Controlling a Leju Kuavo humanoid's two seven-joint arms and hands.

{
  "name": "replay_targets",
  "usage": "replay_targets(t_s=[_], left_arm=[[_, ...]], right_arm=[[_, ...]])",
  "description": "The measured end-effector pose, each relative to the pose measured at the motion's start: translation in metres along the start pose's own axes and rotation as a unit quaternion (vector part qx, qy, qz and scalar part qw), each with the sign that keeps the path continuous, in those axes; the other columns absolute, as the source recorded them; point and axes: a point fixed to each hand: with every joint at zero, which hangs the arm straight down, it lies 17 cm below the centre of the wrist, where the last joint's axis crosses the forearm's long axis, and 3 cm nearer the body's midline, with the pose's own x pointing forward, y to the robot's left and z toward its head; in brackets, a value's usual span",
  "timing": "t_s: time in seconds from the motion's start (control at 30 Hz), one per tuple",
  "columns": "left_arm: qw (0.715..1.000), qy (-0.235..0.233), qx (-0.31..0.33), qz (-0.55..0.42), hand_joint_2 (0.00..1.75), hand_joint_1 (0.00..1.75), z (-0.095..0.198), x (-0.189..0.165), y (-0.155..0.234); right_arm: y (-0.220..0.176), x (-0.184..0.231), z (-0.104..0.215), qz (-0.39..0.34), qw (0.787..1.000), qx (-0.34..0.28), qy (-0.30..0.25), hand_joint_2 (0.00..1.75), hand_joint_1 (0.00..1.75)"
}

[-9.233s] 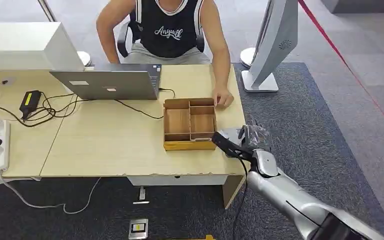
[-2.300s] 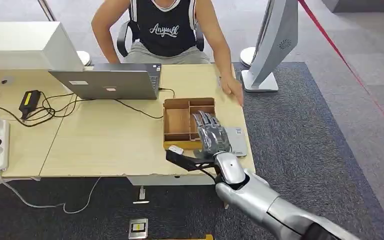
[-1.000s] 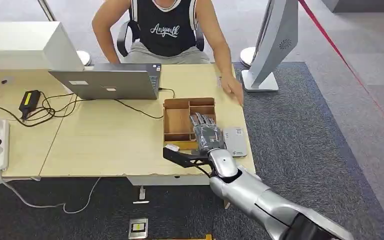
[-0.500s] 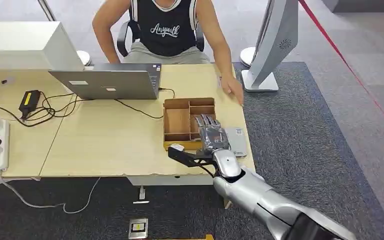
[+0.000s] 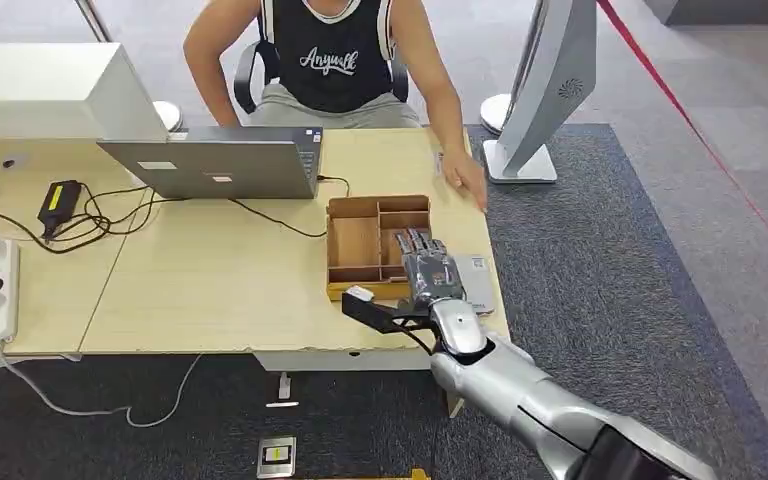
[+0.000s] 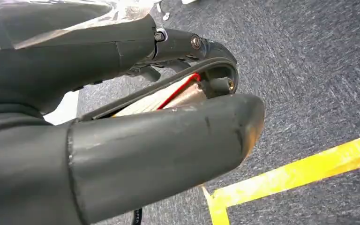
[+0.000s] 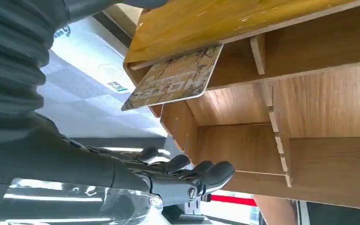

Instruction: Pass the card to the sensor for recognition and then transmit it.

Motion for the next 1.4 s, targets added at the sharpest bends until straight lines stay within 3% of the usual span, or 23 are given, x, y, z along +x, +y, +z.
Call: replay_targets(t_s=[0.27, 0.3, 0.33, 1.4], left_arm=[[1.000, -0.001, 0.000, 0.001, 0.00, 0.00, 0.000, 0.000, 0.000], [1.000, -0.001, 0.000, 0.001, 0.00, 0.00, 0.000, 0.000, 0.000], [1.000, -0.001, 0.000, 0.001, 0.00, 0.00, 0.000, 0.000, 0.000], [1.000, -0.001, -0.001, 0.003, 0.00, 0.00, 0.000, 0.000, 0.000]], right_arm=[[0.001, 0.007, 0.000, -0.007, 1.000, 0.002, -0.009, 1.75, 0.00], [0.001, 0.008, 0.001, -0.009, 1.000, 0.002, -0.010, 1.75, 0.24], [0.001, 0.008, 0.001, -0.010, 1.000, 0.004, -0.011, 1.75, 1.75], [0.015, 0.019, 0.004, -0.028, 0.999, 0.030, -0.015, 1.75, 1.75]])
